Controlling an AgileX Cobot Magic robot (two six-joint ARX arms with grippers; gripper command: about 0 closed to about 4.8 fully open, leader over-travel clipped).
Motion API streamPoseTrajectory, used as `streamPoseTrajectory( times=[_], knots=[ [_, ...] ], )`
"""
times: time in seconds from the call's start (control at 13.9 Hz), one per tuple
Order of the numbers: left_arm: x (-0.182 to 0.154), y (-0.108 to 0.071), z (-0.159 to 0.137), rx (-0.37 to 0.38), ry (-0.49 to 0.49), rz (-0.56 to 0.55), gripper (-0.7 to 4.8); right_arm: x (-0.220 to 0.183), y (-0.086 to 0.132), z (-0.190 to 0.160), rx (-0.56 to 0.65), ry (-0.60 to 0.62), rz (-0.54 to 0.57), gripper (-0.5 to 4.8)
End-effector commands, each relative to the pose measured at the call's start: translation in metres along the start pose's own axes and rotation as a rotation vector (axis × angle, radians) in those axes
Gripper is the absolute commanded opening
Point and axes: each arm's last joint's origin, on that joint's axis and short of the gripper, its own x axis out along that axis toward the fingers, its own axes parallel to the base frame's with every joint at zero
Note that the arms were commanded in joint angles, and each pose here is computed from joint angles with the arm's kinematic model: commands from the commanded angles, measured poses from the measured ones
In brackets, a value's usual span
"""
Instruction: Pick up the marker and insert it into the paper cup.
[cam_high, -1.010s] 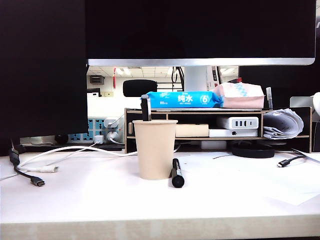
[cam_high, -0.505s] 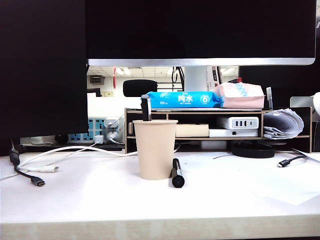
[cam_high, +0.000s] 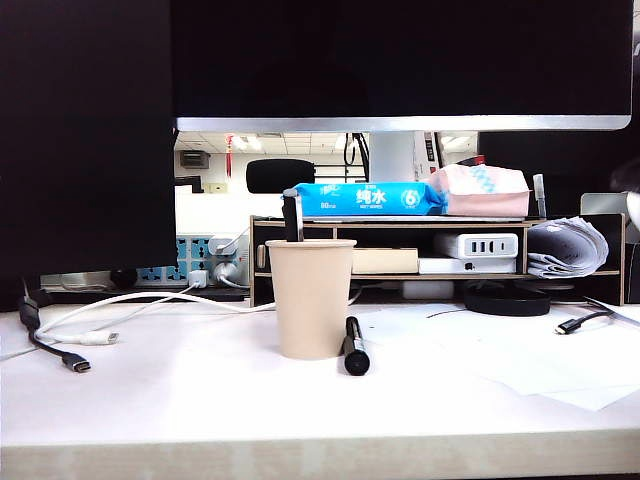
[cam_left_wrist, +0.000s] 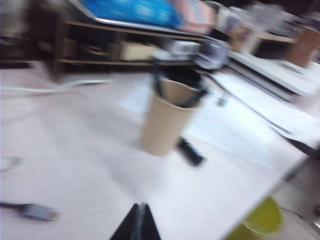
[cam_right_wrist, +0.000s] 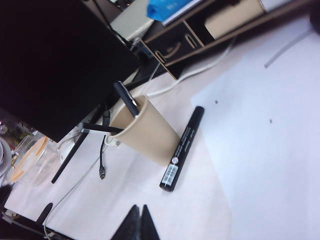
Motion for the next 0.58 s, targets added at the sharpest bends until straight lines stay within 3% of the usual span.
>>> streamPoseTrajectory(
  times=[0.07,0.22,0.43,0.58],
  knots=[
    [0.004,-0.01,-0.004,0.002,0.045,-0.119,-0.05,0.007,0.003,0.003,0.02,0.014,-0.107,-0.06],
    [0.005,-0.015,-0.006,0.01,0.061,-0.166,-0.05,0.019,0.011,0.014,-0.01,0.079,-0.191,-0.06],
    [0.006,-0.016,-0.006,0.015,0.052,-0.109,-0.05,0.052,0.023,0.037,-0.045,0.236,-0.225,-0.06],
    [0.006,-0.016,-0.006,0.022,0.052,-0.108,-0.05,0.097,0.027,0.058,-0.043,0.376,-0.221,-0.06]
  ],
)
